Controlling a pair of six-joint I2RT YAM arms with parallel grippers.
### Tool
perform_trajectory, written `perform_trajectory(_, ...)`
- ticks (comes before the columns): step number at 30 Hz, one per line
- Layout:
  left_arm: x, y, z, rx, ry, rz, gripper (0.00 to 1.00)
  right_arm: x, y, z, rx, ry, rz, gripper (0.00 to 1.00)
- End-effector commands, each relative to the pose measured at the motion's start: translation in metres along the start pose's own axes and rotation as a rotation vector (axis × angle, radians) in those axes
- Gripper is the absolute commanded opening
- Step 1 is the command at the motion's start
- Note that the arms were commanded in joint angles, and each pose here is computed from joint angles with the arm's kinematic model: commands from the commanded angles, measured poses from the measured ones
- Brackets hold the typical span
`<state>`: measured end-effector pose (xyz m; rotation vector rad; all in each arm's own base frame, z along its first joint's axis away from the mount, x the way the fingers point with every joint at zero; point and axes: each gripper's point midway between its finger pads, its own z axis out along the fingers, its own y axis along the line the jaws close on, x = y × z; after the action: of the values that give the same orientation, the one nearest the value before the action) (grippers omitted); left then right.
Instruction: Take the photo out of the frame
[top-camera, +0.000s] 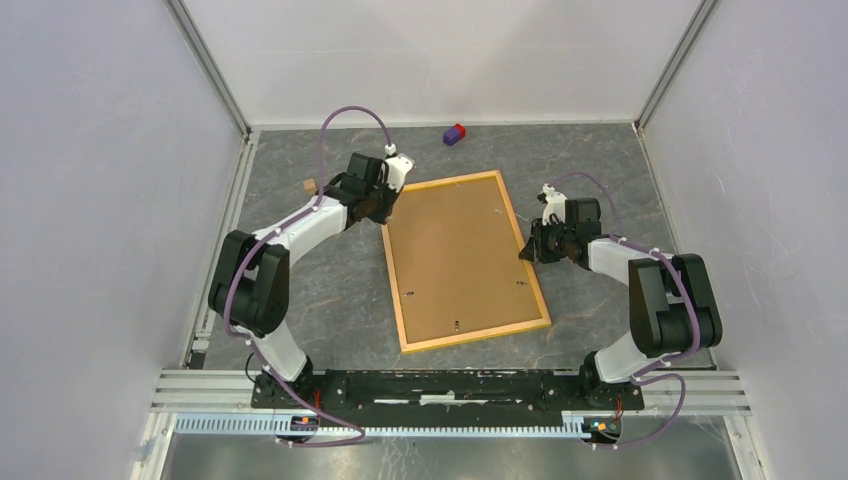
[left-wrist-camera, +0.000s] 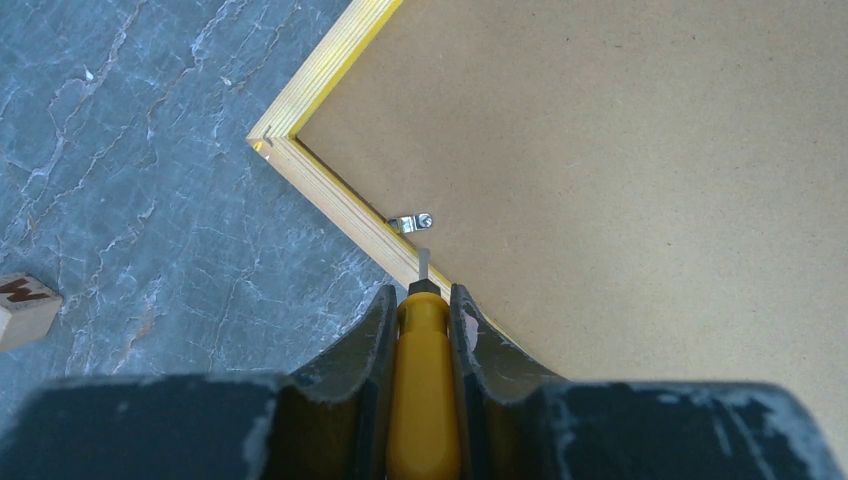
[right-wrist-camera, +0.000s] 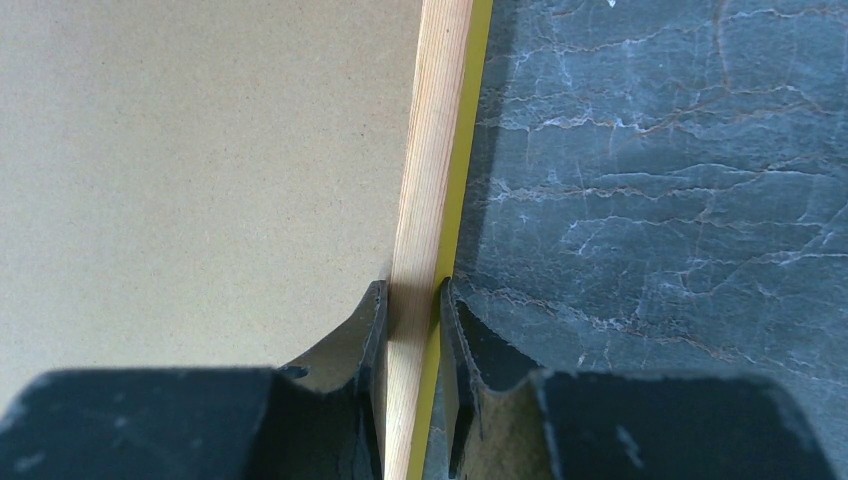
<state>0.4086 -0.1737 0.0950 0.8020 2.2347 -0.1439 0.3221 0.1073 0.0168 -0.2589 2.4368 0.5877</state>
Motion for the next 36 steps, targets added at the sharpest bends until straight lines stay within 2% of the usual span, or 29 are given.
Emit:
perform_trajectory(1, -0.014, 0.001, 0.004, 0.012, -0.029, -0.021, 0.02, 0.083, 0.0, 0.001, -0.002, 0.269, 0.052, 0.0)
perform_trajectory(10, -0.01, 0.016, 0.015, -0.064, -0.016, 0.008, 0.02, 0.084, 0.0, 0.002, -0.001, 0.274, 0.054, 0.0)
perform_trajectory(20, -0.021, 0.021, 0.025, -0.076, -0.037, 0.011, 0.02, 0.085, -0.001, 0.002, 0.0, 0.278, 0.054, 0.0)
perform_trajectory(32, -0.004, -0.012, 0.022, 0.089, 0.0, 0.003, 0.02, 0.086, -0.001, 0.003, -0.003, 0.283, 0.055, 0.0)
perform_trajectory(36, 0.001, -0.032, 0.014, 0.19, 0.011, 0.018, 0.02, 0.087, 0.0, 0.003, -0.005, 0.283, 0.056, 0.0)
